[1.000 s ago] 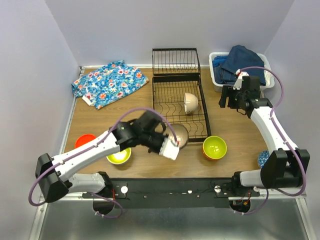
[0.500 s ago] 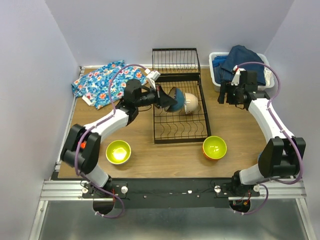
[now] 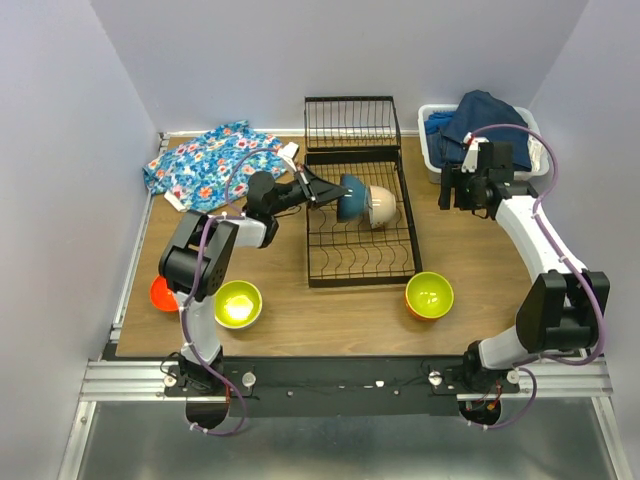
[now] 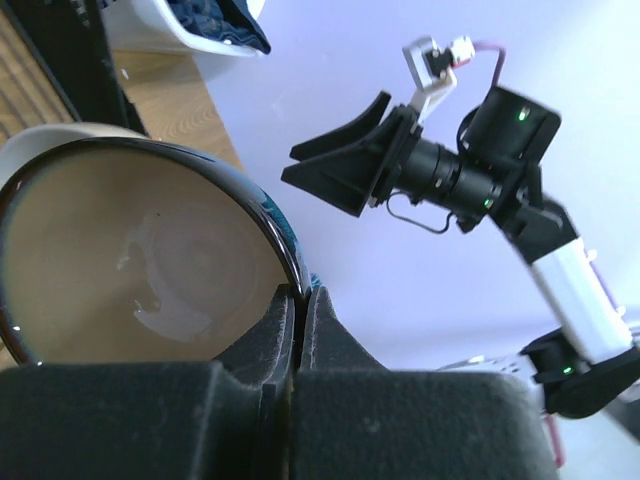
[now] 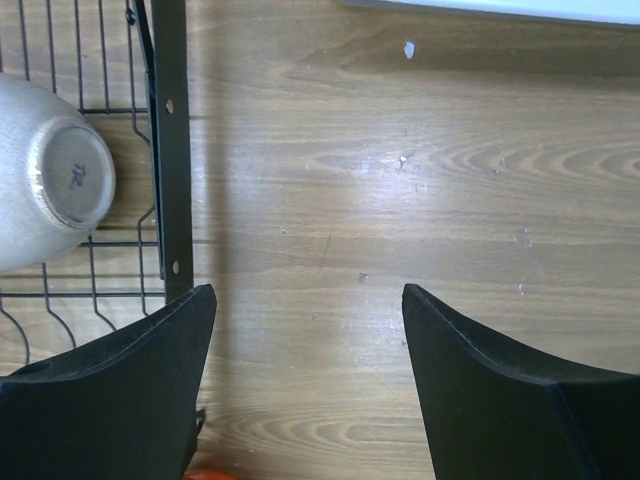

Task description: Load the bowls into the dish rack

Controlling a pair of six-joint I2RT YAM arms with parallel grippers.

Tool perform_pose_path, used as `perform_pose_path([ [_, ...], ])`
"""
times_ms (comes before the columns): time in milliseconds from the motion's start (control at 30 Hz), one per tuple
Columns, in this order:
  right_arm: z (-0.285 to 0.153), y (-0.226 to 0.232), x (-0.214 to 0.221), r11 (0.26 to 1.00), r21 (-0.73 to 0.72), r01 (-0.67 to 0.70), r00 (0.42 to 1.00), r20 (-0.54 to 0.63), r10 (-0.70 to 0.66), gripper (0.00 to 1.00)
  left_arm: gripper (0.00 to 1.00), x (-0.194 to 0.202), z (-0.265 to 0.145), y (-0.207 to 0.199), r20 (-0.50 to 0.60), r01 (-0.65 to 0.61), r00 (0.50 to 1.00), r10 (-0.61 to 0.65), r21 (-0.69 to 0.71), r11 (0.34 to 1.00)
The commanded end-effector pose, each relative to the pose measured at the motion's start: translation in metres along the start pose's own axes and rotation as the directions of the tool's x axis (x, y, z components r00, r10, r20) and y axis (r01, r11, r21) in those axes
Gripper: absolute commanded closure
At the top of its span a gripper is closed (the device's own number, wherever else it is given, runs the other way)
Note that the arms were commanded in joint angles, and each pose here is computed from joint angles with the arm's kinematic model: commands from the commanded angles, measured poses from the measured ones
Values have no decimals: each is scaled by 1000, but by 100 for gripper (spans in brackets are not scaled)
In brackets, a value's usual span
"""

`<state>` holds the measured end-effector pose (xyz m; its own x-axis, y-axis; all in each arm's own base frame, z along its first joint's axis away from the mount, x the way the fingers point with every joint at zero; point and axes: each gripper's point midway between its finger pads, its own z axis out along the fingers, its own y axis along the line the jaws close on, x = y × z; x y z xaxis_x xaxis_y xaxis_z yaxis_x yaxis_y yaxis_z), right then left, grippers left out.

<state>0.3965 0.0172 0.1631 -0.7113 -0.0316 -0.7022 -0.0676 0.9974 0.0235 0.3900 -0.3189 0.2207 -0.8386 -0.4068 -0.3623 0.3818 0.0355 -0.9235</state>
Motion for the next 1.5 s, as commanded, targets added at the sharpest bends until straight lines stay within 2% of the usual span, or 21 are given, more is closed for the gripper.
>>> perform_pose_path([
  [0,4,-9,7,999,32,24,998,-52,-22,17,100,-15,-9,-40,95,6,995,-24,188,982],
  [533,11,-9,18,999,22,26,996,-88,-24,17,100,-17,6,14,116,165,976,-184,157,974],
  [1000,19,-6,29,1000,8,23,992,-127,-21,17,100,-11,25,18,99,266,952,-291,208,941],
  [1167,22,-6,33,1000,6,25,990,-139,-24,17,100,-7,27,36,106,313,935,-339,209,927],
  [1333,25,-4,34,999,4,40,989,-146,-39,17,100,-14,33,32,93,337,922,-376,286,897],
  [1467,26,1,35,999,-5,51,988,-149,-51,17,100,-11,37,31,80,346,920,-383,293,891],
])
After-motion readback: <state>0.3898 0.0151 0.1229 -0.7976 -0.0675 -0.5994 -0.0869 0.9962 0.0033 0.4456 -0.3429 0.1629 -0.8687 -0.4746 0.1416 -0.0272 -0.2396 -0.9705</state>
